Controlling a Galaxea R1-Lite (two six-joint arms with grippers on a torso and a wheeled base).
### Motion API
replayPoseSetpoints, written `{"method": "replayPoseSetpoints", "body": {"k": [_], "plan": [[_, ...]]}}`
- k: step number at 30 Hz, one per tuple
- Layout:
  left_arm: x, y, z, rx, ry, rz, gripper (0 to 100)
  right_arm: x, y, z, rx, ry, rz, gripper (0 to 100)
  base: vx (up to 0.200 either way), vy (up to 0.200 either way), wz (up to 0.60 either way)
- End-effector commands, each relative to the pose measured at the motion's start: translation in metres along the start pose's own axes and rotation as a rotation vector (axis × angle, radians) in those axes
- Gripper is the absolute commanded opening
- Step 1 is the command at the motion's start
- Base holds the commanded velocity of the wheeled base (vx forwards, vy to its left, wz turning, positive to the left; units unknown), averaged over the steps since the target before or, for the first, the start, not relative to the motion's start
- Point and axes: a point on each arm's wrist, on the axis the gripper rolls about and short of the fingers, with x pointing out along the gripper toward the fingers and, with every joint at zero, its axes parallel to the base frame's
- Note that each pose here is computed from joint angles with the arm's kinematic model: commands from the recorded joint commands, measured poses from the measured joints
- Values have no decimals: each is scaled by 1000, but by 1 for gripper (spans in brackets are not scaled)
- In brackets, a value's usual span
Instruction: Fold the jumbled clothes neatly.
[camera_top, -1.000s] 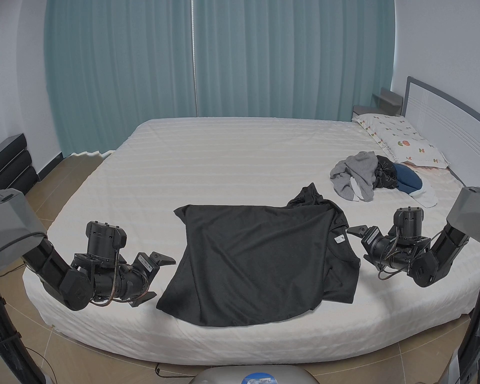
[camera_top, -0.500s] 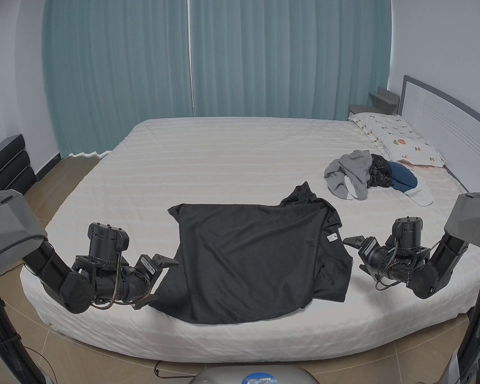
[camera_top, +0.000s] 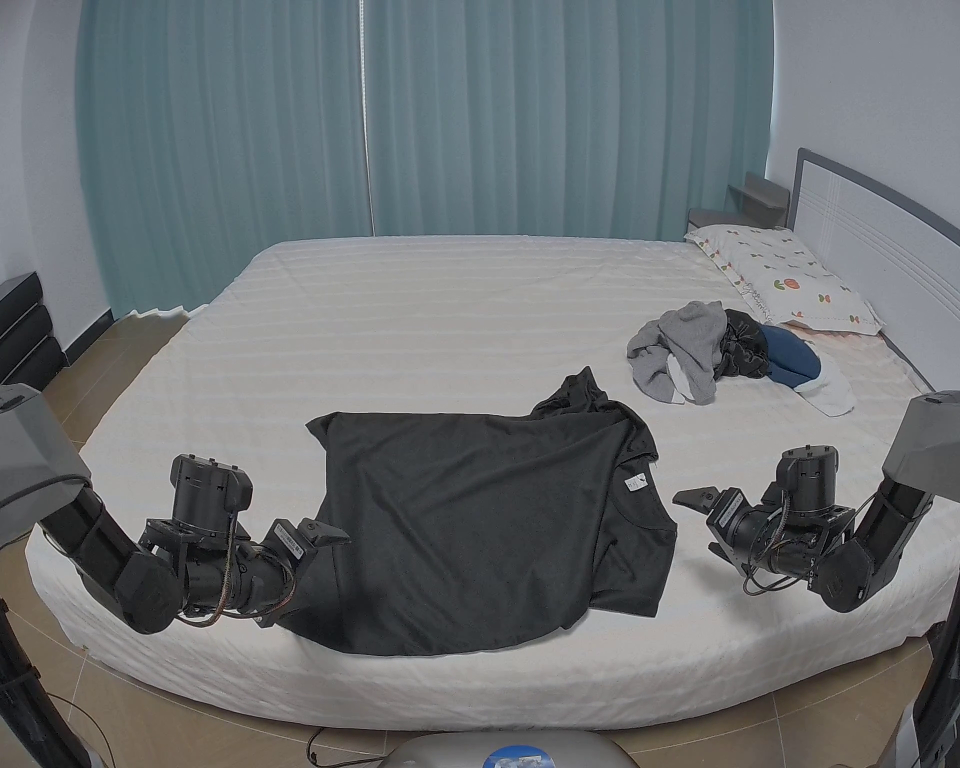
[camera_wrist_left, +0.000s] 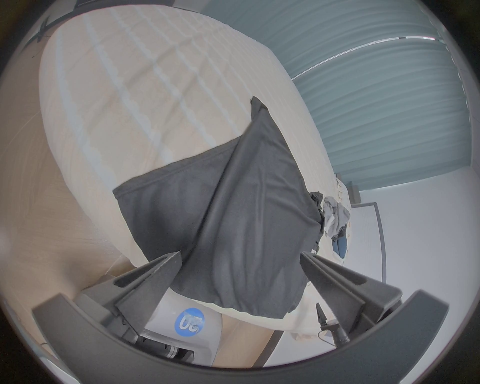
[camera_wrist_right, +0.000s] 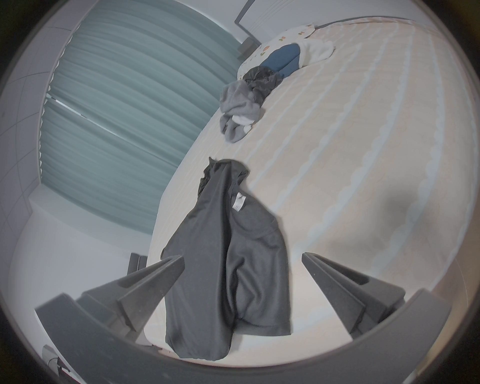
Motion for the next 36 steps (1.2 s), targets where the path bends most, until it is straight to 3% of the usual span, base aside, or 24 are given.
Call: {"method": "replayPoseSetpoints", "body": {"k": [1,7,18,29,36], "plan": [[-1,8,2,13,-26,39,100,0,-2,-3,-3,11,-8,100,0,0,0],[-2,31,7,99,-43,130,100,0,-1,-9,-10,28,-10,100,0,0,0],[16,56,19,72,-36,225,100,1,-2,-9,-12,30,-12,100,0,0,0],[26,59,25,60,-43,241,100,1,-2,-10,-12,33,-12,100,0,0,0],[42,61,27,83,-126,273,100,3,-3,-11,-12,36,-16,100,0,0,0]]}}
